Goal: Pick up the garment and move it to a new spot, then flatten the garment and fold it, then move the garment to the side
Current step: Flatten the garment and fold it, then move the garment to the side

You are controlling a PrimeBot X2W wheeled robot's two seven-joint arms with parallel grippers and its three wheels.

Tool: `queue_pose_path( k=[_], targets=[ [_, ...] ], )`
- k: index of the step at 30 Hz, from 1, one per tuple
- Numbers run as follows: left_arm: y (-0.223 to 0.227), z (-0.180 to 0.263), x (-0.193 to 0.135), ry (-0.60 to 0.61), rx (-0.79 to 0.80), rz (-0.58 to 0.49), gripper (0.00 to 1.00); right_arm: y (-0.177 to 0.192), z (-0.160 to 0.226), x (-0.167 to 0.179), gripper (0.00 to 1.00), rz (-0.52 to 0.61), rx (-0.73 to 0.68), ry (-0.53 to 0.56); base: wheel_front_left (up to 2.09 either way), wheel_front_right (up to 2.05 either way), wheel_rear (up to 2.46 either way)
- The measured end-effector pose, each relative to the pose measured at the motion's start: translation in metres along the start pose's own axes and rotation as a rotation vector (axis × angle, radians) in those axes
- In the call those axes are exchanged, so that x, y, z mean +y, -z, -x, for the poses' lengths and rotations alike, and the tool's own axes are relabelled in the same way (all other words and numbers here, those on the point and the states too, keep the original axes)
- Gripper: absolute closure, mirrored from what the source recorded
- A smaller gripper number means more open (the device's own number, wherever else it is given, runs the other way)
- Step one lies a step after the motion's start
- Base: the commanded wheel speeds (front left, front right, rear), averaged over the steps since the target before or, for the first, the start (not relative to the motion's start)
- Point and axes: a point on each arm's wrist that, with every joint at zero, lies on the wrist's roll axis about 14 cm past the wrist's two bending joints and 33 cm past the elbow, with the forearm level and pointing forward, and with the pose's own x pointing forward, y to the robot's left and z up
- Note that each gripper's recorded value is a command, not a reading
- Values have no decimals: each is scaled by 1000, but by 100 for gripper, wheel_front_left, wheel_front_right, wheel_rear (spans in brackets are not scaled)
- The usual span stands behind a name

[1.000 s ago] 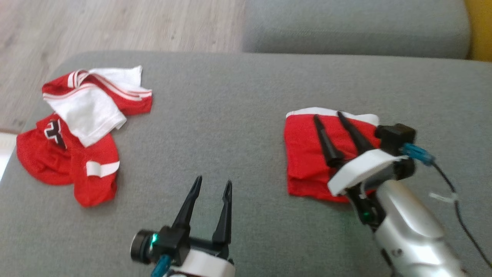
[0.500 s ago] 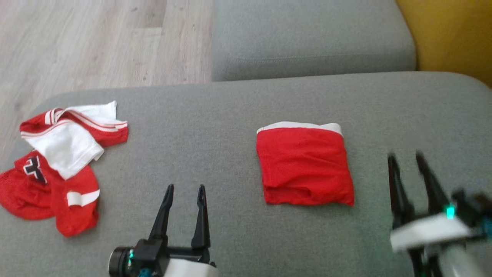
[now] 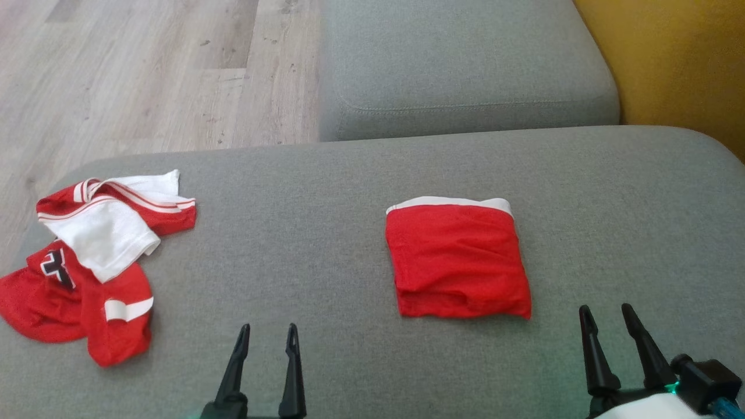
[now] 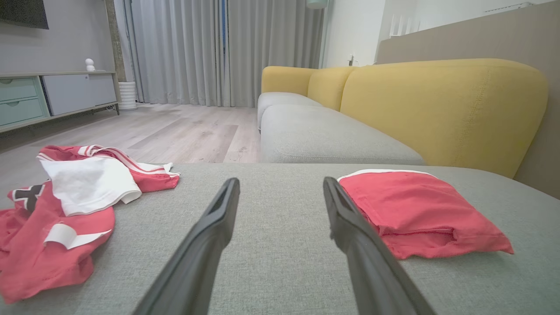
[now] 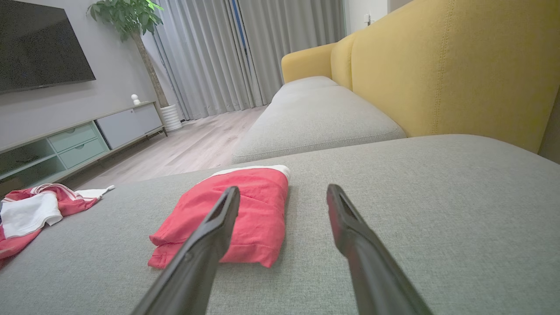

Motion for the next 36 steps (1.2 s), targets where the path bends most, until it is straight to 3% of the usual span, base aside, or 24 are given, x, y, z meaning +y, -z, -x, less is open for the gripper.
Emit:
queue_pose_path(
  k=[25, 32, 36],
  targets=[
    [10, 1, 9, -19, 32, -10, 0, 7, 1, 1, 0, -2, 24, 2, 0, 0, 0],
    [20, -2, 9, -19, 69, -28, 0, 35, -4, -1, 0, -30, 113, 24, 0, 0, 0],
    [25, -8, 6, -6, 88, -37, 0, 44, -26, -6, 0, -56, 146, 38, 0, 0, 0]
  ],
)
